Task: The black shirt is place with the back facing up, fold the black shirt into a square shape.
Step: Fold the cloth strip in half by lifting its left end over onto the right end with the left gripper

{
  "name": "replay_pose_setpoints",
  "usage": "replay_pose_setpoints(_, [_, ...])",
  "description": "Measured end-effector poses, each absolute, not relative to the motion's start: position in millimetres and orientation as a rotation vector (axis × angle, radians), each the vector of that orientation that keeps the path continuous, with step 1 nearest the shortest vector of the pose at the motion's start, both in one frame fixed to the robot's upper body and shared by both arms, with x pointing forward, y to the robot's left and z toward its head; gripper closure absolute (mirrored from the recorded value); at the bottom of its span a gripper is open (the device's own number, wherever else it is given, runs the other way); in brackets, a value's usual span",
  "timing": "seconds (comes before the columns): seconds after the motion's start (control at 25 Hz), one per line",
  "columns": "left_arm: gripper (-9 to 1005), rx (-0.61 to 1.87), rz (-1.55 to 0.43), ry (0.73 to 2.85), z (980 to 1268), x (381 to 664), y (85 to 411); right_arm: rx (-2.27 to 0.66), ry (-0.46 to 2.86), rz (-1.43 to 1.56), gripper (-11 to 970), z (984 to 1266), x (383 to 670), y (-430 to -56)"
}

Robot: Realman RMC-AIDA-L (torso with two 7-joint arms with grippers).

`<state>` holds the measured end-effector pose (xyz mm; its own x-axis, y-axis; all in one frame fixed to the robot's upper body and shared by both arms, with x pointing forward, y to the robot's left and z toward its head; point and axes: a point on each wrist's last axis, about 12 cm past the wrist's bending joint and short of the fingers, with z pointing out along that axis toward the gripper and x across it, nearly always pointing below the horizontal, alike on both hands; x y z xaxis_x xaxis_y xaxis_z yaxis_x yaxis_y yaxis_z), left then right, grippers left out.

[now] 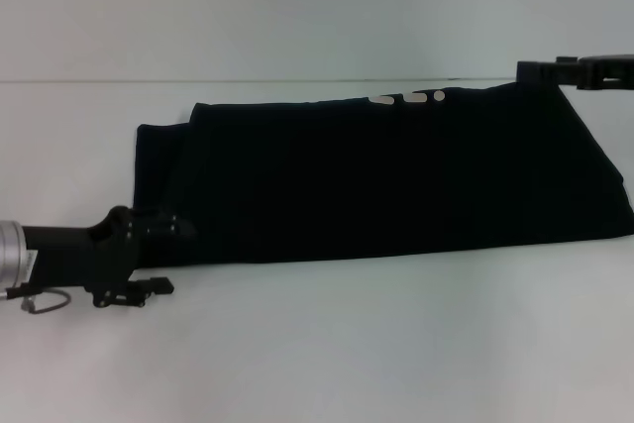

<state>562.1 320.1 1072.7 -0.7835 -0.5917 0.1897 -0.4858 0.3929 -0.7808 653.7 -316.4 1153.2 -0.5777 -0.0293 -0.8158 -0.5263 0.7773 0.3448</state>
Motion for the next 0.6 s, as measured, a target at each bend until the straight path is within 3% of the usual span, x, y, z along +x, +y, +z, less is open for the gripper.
replay_pose_setpoints(0.6, [178,-1.007,-1.244,2.514,1064.5,568.1,321.7,-0.543,2.078,0.81,97,1155.2,645.5,-303.6])
